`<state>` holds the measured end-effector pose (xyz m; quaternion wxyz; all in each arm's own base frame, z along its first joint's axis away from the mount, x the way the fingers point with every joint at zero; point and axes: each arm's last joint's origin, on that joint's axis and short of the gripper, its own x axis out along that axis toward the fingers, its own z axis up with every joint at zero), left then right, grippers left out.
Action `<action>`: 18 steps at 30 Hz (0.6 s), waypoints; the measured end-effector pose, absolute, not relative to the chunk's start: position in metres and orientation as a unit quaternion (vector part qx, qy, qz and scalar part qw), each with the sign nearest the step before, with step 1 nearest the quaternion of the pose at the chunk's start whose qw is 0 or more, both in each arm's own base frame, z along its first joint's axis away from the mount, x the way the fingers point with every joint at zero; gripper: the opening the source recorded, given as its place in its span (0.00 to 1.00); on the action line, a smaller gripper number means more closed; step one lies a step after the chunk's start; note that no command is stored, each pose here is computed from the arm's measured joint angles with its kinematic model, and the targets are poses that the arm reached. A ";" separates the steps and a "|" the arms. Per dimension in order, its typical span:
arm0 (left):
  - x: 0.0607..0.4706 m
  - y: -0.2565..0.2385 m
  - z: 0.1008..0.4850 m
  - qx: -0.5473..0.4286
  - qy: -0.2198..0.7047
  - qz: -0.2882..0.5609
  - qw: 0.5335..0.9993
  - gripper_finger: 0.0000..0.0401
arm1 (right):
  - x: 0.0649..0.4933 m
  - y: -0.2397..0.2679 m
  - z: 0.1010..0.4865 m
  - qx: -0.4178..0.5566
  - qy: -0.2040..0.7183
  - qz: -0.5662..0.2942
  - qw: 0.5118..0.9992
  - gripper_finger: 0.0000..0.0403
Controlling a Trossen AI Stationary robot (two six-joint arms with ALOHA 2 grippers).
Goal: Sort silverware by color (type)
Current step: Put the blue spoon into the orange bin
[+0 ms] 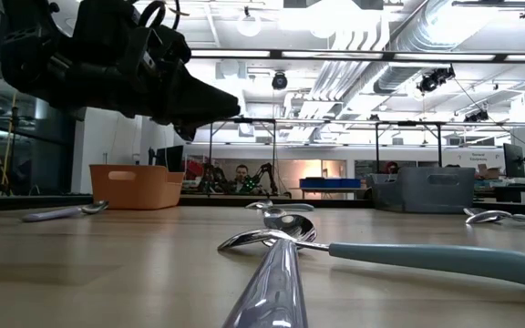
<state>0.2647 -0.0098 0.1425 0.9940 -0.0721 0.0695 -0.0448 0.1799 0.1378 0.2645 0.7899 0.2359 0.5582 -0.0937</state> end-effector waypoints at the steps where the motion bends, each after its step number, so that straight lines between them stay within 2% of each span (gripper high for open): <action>1: 0.265 -0.011 0.142 -0.069 0.072 -0.047 0.994 0.22 | 0.184 0.134 0.264 0.217 0.546 -0.087 0.805 0.01; 6: 0.264 -0.019 0.141 -0.052 0.075 -0.064 0.994 0.22 | 0.208 0.114 0.241 0.145 0.489 -0.047 0.859 0.00; 11: 0.264 -0.022 0.141 -0.042 0.075 -0.071 0.994 0.22 | 0.230 0.089 0.212 0.098 0.394 -0.003 0.914 0.00; 18: 0.264 -0.022 0.141 -0.042 0.078 -0.071 0.994 0.22 | 0.242 0.054 0.194 0.020 0.283 -0.027 0.959 0.00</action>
